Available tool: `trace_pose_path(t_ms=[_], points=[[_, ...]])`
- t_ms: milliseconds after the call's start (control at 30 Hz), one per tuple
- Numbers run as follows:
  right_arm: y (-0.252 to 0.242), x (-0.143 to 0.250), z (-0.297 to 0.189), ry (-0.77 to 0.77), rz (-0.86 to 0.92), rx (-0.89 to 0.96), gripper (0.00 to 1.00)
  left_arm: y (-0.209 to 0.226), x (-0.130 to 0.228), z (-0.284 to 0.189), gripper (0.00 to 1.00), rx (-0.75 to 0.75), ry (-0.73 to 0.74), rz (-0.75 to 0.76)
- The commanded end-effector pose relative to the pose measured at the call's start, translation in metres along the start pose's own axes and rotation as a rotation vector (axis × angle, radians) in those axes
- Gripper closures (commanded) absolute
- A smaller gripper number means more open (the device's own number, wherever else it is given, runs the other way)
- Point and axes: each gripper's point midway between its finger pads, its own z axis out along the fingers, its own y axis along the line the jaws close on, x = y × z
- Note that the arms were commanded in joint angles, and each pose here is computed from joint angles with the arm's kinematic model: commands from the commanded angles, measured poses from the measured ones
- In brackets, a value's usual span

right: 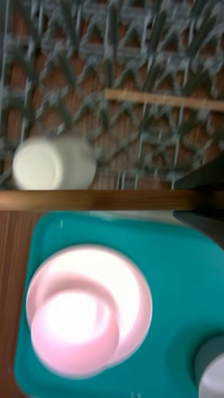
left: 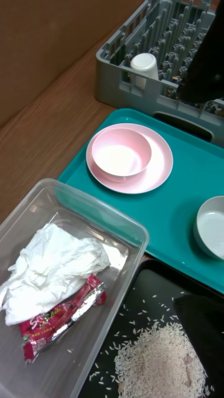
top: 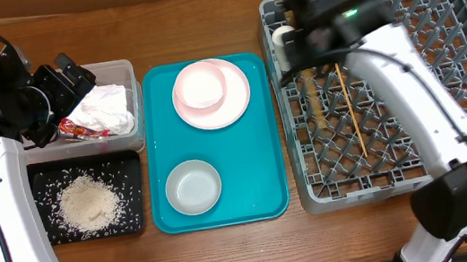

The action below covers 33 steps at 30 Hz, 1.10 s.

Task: Sort waste into correct bins and load items into the dishwasher
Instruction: 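Place the second chopstick into the dish rack beside the first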

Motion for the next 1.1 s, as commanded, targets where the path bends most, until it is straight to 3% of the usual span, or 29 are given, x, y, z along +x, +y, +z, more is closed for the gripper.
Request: trace_pose_path(t_ms=[0, 267, 667, 900, 1067], points=[[-0.051, 0.008, 0.012, 0.054, -0.024, 0.055, 0.96, -0.007, -0.003, -0.011, 0.00, 0.024, -0.028, 0.013], [-0.112, 0.038, 0.048, 0.128, 0.092, 0.102, 0.96, -0.007, -0.003, -0.011, 0.00, 0.024, -0.028, 0.013], [-0.093, 0.063, 0.078, 0.174, 0.077, -0.026, 0.95, -0.007, -0.003, -0.011, 0.00, 0.024, -0.028, 0.013], [-0.086, 0.061, 0.078, 0.169, 0.081, -0.067, 0.72, -0.007, -0.003, -0.011, 0.00, 0.024, -0.028, 0.013], [-0.078, 0.062, 0.077, 0.177, 0.104, -0.115, 0.68, -0.007, -0.003, -0.011, 0.00, 0.024, -0.028, 0.013]])
